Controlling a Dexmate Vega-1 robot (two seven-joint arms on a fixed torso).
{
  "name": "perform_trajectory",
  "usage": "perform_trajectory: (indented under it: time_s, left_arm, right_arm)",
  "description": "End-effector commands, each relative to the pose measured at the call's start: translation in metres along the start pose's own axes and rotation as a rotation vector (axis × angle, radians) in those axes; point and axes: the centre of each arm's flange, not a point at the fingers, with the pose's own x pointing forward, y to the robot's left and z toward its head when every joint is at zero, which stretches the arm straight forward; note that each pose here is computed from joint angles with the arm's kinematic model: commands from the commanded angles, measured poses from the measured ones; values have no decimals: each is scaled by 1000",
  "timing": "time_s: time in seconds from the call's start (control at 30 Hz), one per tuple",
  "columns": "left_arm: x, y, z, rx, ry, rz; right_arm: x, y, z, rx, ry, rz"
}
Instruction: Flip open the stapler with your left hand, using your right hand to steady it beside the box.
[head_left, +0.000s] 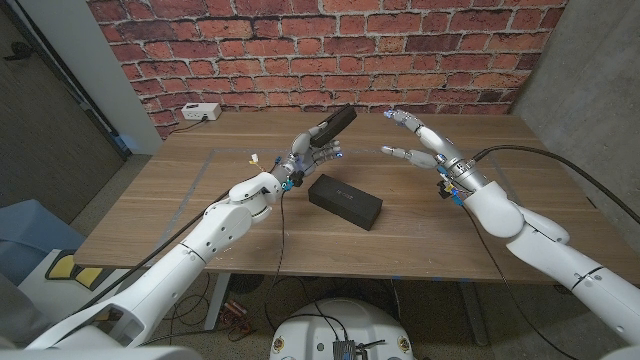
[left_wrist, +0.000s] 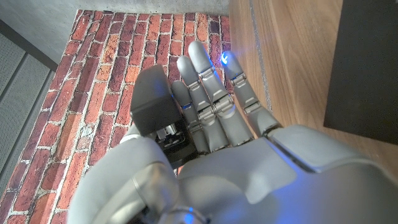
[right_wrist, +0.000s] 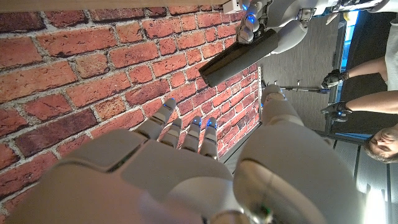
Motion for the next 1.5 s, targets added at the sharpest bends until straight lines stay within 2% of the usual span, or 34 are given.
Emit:
perform_trajectory:
  time_s: [0.03,0.17,0.3,0.53,0.87,1.13,1.5]
  left_arm:
    - [1,-5,-5,4,17,-19]
    - [3,-6,-8,1,23,-21]
    - [6,-8,-9,5,30,-28]
    - [9,-11,-13,-24,20,-57]
    - [11,-13,-17,-30,26,-68]
    - [12,-15,-23,-49,72,-50]
    - [12,-18,-28,-61,95,-50]
  right_arm:
    - [2,-1,12,-82,-37,-7]
    - [3,2,16,-112,-43,-7]
    - [3,3,21,-189,-47,-19]
    - [6,4,22,-209,-44,-12]
    - [10,4,29,-263,-53,-2]
    - [16,2,36,-310,-69,-4]
    - [18,1,36,-387,-69,-26]
